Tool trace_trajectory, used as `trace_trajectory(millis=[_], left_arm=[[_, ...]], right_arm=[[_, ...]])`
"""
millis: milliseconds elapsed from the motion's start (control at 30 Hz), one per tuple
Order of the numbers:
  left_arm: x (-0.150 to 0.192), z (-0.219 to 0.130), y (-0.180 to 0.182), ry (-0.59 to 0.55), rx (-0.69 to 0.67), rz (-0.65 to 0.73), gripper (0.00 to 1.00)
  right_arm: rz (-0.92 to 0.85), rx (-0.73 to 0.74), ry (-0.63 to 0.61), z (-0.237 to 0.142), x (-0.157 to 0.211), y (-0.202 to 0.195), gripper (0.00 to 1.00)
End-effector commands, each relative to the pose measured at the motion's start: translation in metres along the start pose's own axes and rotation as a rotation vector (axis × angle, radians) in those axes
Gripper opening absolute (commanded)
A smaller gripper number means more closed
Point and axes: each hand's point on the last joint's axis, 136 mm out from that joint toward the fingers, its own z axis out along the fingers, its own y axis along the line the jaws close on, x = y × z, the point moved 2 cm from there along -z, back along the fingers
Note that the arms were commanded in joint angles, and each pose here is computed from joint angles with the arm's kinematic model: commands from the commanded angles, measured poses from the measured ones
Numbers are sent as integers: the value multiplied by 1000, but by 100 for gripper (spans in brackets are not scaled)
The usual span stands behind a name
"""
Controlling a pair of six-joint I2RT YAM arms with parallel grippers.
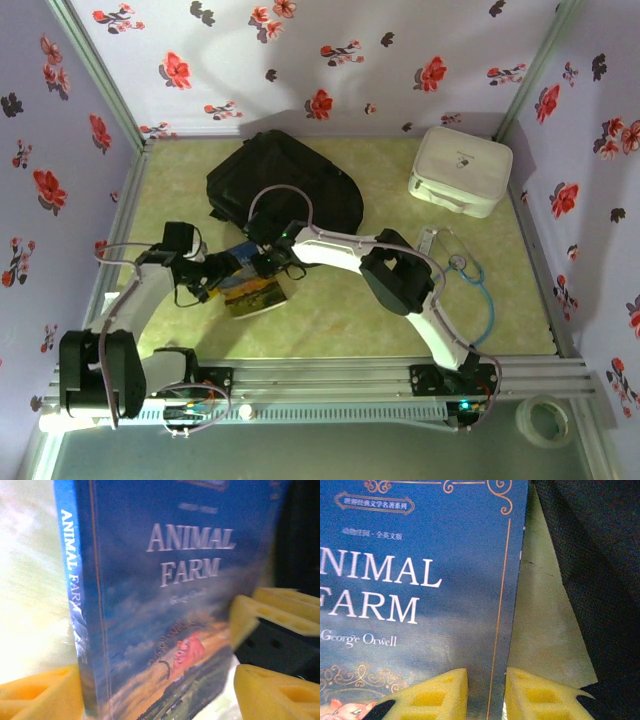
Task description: Pack the student bag
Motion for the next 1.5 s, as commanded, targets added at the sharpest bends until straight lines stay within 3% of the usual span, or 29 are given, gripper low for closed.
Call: trace_trajectory(millis=[0,433,600,733,833,1000,1133,1300,1467], left_arm=[[-7,-16,-40,-21,185,63,62],[-9,1,-26,-6,123,41,31],[-15,-15,-24,-57,56,65,12],[-22,-38,-29,-120,21,90,6],[-28,-62,-40,-185,25,117,5],[-45,-98,-79,-297,136,167,3],[-63,-117,-126,-382,319,198,3],[-88,-122,-178,-499,574,151,4],[-104,-116,-226,-518,781,93,4]], right_arm=[[64,-4,97,14,29,-15,24],[124,-101,-14,-9,6,-9,23],[120,-201,-196,-66,-35,10,29],[144,-262,-332,-116,-61,14,38],[229,-222,-429,-148,-70,-8,47],[372,-190,-569,-183,-67,-56,62],[483,-211,-640,-203,-60,-89,74],[597,-295,-703,-226,-56,-118,88],[726,-447,-775,-246,-58,-139,98]])
